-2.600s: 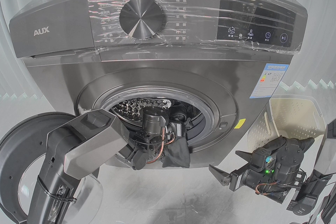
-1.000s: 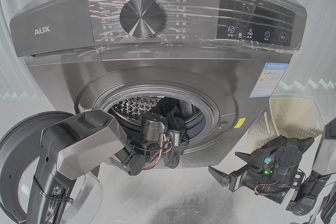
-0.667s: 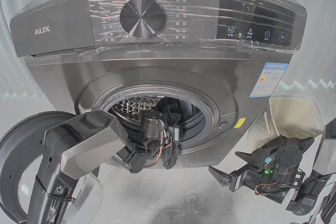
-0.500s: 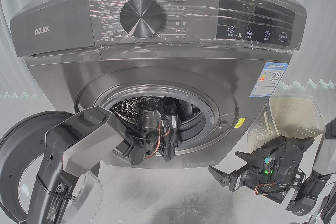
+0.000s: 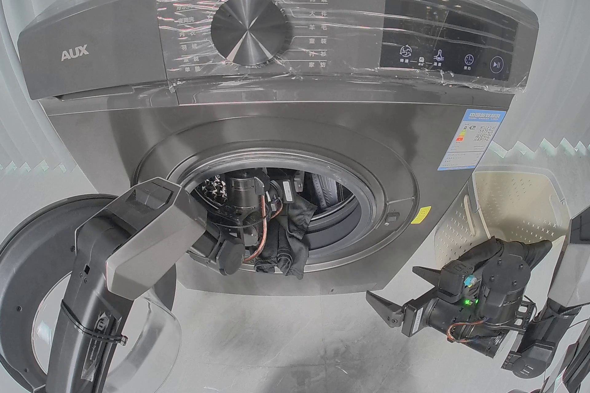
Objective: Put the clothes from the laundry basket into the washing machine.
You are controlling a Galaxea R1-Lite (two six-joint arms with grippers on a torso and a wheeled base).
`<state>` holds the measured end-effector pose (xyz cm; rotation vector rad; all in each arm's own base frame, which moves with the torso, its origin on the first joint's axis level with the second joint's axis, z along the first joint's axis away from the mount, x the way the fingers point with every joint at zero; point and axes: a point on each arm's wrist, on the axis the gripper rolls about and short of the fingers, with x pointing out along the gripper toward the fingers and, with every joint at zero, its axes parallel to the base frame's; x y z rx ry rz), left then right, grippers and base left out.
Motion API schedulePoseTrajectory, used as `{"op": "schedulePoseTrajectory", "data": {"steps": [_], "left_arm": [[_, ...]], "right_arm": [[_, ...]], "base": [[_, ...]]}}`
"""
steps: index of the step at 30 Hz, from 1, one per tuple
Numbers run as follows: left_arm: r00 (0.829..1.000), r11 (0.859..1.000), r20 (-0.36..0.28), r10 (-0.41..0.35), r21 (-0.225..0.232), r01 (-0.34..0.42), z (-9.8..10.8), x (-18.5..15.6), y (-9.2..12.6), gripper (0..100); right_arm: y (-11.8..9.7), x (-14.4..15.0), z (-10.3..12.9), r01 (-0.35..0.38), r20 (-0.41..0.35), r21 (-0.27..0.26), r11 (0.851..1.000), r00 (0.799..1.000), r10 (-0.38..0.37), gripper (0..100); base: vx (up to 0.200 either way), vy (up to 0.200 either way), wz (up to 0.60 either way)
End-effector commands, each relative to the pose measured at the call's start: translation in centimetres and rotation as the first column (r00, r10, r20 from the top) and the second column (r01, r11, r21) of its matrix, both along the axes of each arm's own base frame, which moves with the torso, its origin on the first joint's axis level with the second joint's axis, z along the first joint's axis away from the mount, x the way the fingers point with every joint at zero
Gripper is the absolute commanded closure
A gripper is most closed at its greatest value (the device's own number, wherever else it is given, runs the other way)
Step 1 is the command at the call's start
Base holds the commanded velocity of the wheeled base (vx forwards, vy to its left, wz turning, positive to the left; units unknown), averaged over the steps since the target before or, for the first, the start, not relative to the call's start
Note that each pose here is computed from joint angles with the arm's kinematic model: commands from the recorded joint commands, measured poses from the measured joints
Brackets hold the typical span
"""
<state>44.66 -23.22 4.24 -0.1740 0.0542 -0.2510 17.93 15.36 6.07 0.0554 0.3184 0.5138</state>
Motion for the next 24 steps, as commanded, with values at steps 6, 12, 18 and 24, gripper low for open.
{"op": "schedulePoseTrajectory", "data": {"steps": [6, 12, 18, 24], "left_arm": [[0.965, 0.979, -0.199, -0.172, 0.074, 0.19, -0.8, -6.7, -1.2, 0], [0.945, 0.968, -0.278, -0.172, 0.13, 0.215, -1.8, -8.1, -0.4, 0], [0.917, 0.948, -0.35, -0.191, 0.178, 0.265, -3.3, -9.8, 0.3, 0], [0.903, 0.938, -0.384, -0.191, 0.198, 0.283, -4.3, -10.4, 0.7, 0]], "right_arm": [[0.0, 0.0, -0.1, 0.0, -0.003, -0.003, 1.0, 1.0, 0.0, 0], [0.0, 0.0, -0.1, -0.001, -0.004, -0.003, 1.0, 1.0, 0.001, 0], [0.0, 0.0, -0.1, 0.0, -0.002, -0.002, 1.0, 1.0, 0.0, 0], [0.1, 0.0, -0.2, 0.0, -0.005, -0.004, 1.0, 1.0, 0.0, 0]], "base": [[0.0, 0.0, 0.0], [0.0, 0.0, 0.0], [0.0, 0.0, 0.0], [0.0, 0.0, 0.0]]}}
